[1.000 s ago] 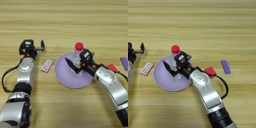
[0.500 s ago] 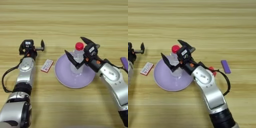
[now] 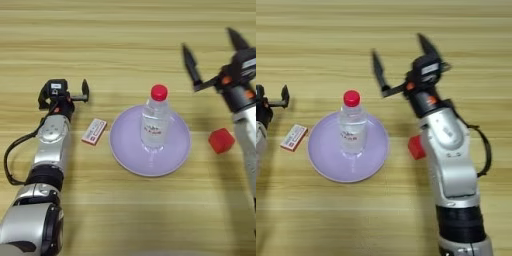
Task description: Move the objects on the table
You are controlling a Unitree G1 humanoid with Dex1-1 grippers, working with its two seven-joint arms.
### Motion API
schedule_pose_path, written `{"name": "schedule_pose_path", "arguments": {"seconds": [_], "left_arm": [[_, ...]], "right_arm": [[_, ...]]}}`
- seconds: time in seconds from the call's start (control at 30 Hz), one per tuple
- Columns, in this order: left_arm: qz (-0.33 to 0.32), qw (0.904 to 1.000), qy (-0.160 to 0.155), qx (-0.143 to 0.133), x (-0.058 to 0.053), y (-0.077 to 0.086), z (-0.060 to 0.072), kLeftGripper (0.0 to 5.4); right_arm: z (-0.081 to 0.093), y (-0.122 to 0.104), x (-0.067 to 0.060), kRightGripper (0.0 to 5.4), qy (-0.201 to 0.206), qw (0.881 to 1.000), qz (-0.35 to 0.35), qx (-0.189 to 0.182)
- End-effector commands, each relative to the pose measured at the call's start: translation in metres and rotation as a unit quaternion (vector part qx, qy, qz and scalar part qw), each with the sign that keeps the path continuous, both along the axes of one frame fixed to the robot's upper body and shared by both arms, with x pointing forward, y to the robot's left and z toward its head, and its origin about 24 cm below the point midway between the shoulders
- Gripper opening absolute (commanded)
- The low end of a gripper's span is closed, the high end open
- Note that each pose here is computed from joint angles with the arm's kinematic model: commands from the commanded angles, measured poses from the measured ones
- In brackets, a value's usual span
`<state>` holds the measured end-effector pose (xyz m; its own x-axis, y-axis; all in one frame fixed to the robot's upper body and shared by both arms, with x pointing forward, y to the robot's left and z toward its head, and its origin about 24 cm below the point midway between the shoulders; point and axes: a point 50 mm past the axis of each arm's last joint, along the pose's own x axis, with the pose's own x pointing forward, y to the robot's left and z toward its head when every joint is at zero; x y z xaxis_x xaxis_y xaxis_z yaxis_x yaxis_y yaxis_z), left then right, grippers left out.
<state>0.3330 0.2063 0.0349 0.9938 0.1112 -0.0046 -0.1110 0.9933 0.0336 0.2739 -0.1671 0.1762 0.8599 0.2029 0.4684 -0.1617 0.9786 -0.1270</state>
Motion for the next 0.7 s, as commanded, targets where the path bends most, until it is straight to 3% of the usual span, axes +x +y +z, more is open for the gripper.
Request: {"name": "schedule_pose_path", "arguments": {"seconds": [0.03, 0.17, 0.43, 0.7], "left_arm": [[-0.002, 1.0000, -0.004, 0.006, 0.001, -0.001, 0.001, 5.40], [-0.003, 1.0000, -0.006, 0.005, 0.001, 0.000, 0.002, 5.40], [-0.005, 0.9999, -0.011, 0.004, 0.000, 0.000, 0.003, 5.40], [-0.010, 0.9998, -0.014, 0.004, 0.000, 0.000, 0.004, 5.40]], "right_arm": [[-0.022, -0.035, 0.019, 5.36, 0.049, 0.994, -0.094, -0.001], [-0.051, -0.055, 0.037, 5.36, 0.107, 0.983, -0.146, 0.004], [-0.085, -0.064, 0.052, 5.36, 0.166, 0.971, -0.169, -0.030], [-0.097, -0.068, 0.059, 5.36, 0.184, 0.968, -0.171, -0.024]]}}
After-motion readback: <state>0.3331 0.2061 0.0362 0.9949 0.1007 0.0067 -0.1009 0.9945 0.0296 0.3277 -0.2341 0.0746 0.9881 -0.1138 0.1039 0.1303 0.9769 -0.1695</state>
